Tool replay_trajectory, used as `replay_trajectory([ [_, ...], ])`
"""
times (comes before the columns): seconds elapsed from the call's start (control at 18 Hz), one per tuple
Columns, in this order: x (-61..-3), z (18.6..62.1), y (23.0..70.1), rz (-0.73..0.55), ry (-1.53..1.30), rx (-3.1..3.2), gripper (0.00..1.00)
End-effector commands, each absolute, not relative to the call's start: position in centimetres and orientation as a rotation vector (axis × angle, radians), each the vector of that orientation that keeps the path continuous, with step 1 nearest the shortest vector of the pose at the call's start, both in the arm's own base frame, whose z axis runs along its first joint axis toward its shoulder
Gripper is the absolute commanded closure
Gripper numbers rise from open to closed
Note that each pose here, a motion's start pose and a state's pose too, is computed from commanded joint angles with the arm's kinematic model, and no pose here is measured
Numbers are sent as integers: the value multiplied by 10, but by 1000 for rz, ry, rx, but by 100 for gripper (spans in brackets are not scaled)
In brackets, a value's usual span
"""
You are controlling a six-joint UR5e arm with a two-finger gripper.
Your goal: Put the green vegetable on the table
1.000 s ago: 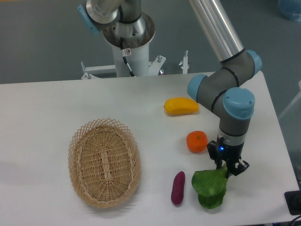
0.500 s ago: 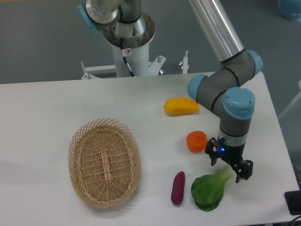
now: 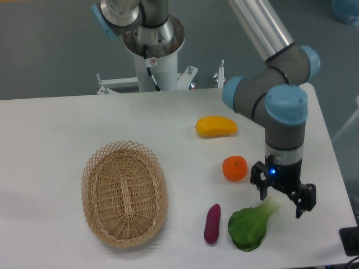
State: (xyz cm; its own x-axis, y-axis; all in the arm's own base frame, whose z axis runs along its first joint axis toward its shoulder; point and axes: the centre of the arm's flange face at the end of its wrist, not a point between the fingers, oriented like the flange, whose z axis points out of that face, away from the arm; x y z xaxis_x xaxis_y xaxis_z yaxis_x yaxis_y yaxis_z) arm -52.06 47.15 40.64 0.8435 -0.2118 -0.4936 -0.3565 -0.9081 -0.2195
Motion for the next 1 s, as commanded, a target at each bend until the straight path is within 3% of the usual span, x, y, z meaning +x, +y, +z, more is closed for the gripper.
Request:
replay_trajectory([
  [0.22, -513, 434, 458, 680, 425, -2766, 0],
  [0.5, -534, 470, 386, 606, 347, -2882, 0],
  [1.0, -562, 480, 298, 410, 674, -2903, 0],
])
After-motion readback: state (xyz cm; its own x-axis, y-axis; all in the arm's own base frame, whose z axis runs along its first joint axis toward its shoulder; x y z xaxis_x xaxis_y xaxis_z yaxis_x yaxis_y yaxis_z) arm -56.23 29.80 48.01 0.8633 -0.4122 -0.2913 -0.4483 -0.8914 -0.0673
